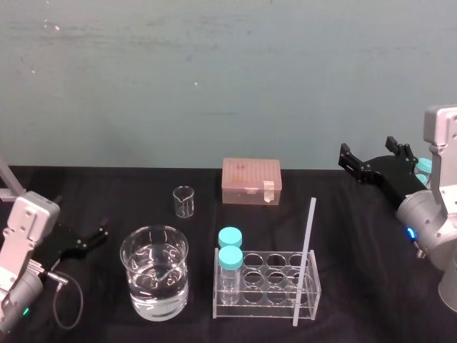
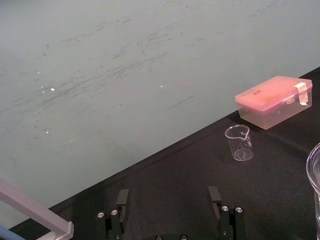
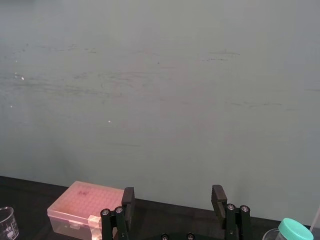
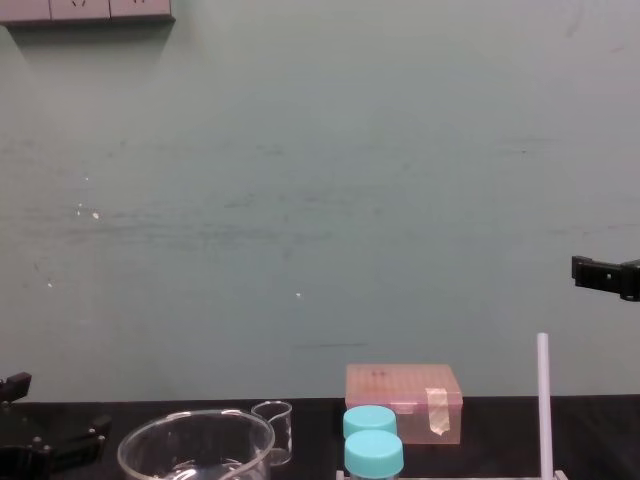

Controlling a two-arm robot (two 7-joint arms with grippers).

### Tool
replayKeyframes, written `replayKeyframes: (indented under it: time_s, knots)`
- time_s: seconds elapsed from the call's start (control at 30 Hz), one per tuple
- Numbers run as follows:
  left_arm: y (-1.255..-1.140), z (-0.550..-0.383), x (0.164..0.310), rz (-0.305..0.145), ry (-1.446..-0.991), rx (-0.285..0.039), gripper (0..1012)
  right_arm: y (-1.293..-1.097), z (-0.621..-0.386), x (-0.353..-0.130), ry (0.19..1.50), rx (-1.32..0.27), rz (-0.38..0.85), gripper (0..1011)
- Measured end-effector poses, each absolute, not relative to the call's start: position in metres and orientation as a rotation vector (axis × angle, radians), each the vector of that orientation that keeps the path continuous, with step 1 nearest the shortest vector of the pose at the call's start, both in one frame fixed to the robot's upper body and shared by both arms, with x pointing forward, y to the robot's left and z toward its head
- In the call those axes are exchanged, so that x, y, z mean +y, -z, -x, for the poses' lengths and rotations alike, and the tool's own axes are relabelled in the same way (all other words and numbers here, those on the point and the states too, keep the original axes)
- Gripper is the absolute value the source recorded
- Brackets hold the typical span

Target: Pick up the stirring rod with one hand, then place it down.

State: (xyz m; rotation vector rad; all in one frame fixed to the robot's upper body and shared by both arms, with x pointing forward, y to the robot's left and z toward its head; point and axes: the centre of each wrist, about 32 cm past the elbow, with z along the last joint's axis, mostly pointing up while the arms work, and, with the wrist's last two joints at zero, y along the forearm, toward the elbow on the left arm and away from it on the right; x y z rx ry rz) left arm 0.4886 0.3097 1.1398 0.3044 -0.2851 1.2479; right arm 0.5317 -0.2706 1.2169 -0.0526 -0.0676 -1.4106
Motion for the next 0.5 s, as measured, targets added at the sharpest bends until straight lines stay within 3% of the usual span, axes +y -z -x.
replayKeyframes:
  time_s: [0.5]
  knots:
    - [-1.1398, -0.4886, 0.3097, -0.304, -1.248, -0.285, 1005, -1.2167, -0.5319, -0.2701, 1.412, -0.073, 0.054, 1003]
